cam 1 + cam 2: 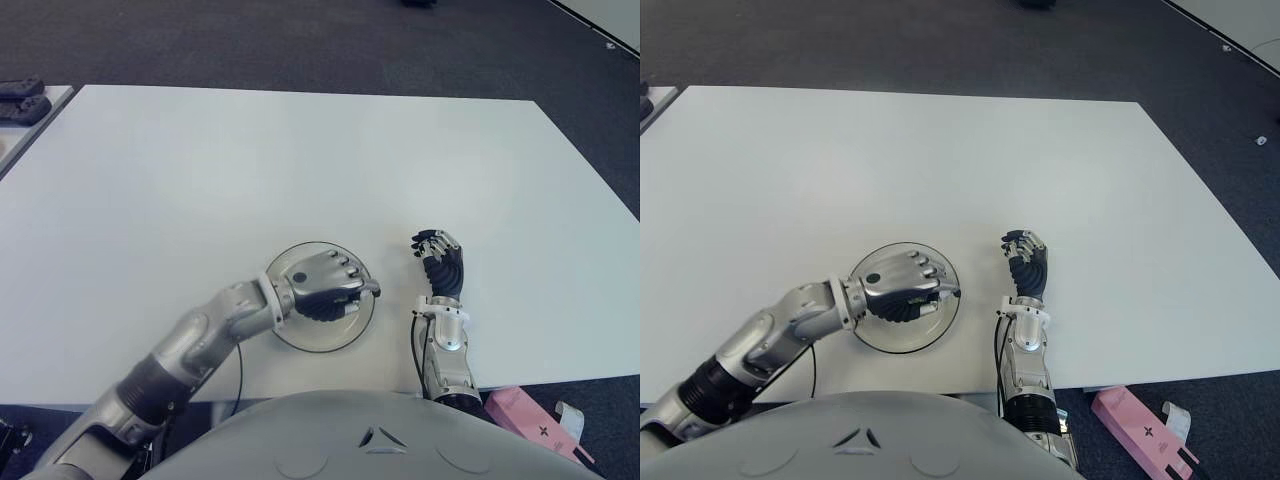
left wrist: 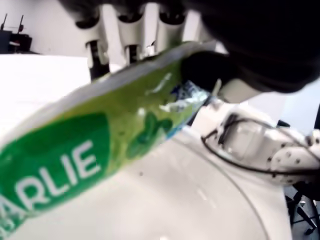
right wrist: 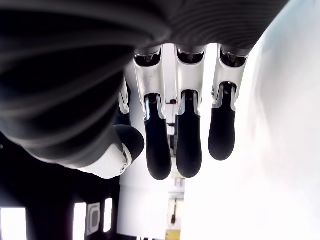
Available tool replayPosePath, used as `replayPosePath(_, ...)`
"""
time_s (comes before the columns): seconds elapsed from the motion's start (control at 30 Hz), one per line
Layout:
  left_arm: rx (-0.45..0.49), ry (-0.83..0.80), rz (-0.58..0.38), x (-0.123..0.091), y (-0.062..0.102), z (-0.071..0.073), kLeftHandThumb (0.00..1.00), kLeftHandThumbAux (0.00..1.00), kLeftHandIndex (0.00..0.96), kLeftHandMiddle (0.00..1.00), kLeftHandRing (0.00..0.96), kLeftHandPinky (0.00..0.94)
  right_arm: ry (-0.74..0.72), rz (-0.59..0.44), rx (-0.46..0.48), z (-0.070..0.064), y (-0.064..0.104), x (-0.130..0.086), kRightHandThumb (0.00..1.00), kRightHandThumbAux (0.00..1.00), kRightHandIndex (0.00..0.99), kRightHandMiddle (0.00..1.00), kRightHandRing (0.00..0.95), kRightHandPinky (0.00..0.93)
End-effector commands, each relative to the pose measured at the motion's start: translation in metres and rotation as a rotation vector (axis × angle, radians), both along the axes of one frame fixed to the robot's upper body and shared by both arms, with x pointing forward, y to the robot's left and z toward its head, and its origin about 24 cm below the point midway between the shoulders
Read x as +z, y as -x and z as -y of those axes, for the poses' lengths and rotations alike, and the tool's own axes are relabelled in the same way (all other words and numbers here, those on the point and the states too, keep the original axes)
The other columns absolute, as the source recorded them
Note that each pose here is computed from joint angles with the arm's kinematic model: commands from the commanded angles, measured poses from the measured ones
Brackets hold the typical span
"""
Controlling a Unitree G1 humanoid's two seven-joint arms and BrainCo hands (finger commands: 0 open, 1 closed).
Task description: Put the toothpaste on the table into the plate.
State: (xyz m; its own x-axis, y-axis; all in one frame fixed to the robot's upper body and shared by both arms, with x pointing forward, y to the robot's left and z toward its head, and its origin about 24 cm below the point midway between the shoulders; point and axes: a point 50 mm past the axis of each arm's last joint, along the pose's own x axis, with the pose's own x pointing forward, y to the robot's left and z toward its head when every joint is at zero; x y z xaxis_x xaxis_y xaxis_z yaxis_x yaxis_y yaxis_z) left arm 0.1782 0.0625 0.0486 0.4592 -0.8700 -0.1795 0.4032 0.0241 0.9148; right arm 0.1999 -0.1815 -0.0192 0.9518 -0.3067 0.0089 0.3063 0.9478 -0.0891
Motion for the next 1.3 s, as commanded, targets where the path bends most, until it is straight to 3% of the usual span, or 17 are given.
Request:
replayPosePath(0.03, 0.043, -0.001, -0.021, -0.012, 0.001, -0.001, 0.846, 0.669, 0.404, 0.571, 0.883, 0.887, -0.025, -0.038, -0.016, 0.000, 0.006, -0.007, 0.710, 0.730, 0.432, 0.505, 0.506, 0.508)
replayPosePath(0.23, 0.109, 0.023, -0.085, -0.027, 0.002, -0.009, 0.846, 0.670, 0.402, 0.569, 0.877, 0.875, -0.022, -0.041, -0.019, 0.000, 0.007, -0.006, 0.710, 0.730, 0.432, 0.504, 0.507, 0.512)
replayPosePath(0.47, 0.136, 0.014, -0.102, -0.032, 0.001, -0.013, 0.840, 0.671, 0.393, 0.564, 0.773, 0.735, -0.008, -0.047, -0.020, 0.000, 0.008, -0.006, 0.709, 0.730, 0.432, 0.501, 0.506, 0.512)
replayPosePath(0.7, 0.154, 0.005, -0.086, -0.032, 0.001, -0.015, 0.829, 0.676, 0.378, 0.557, 0.711, 0.674, -0.010, -0.052, -0.025, 0.000, 0.008, -0.006, 0.709, 0.730, 0.432, 0.500, 0.508, 0.510)
replayPosePath(0.8, 0.174, 0.019, -0.060, -0.033, 0.000, -0.016, 0.822, 0.681, 0.366, 0.538, 0.595, 0.575, -0.012, -0.055, -0.025, 0.000, 0.008, -0.007, 0.709, 0.730, 0.431, 0.499, 0.508, 0.507)
replayPosePath(0.87, 0.194, 0.051, -0.043, -0.035, 0.000, -0.016, 0.741, 0.698, 0.393, 0.523, 0.559, 0.546, -0.012, -0.058, -0.023, 0.000, 0.008, -0.007, 0.709, 0.730, 0.432, 0.499, 0.507, 0.508)
replayPosePath(0.97, 0.213, 0.093, -0.029, -0.037, 0.000, -0.016, 0.510, 0.577, 0.269, 0.480, 0.505, 0.466, -0.014, -0.059, -0.020, 0.000, 0.008, -0.007, 0.708, 0.730, 0.431, 0.499, 0.506, 0.504)
replayPosePath(1.07, 0.218, 0.126, -0.014, -0.038, 0.000, -0.016, 0.435, 0.474, 0.161, 0.452, 0.476, 0.436, -0.016, -0.060, -0.017, 0.000, 0.008, -0.007, 0.708, 0.730, 0.432, 0.499, 0.504, 0.503)
replayPosePath(1.2, 0.223, 0.148, 0.006, -0.036, -0.001, -0.018, 0.403, 0.421, 0.092, 0.413, 0.429, 0.379, -0.017, -0.062, -0.019, 0.000, 0.007, -0.007, 0.709, 0.730, 0.432, 0.498, 0.506, 0.508)
replayPosePath(1.3, 0.230, 0.149, 0.016, -0.029, -0.002, -0.021, 0.356, 0.446, 0.029, 0.258, 0.273, 0.253, -0.015, -0.066, -0.021, 0.001, 0.007, -0.008, 0.709, 0.730, 0.432, 0.497, 0.510, 0.512)
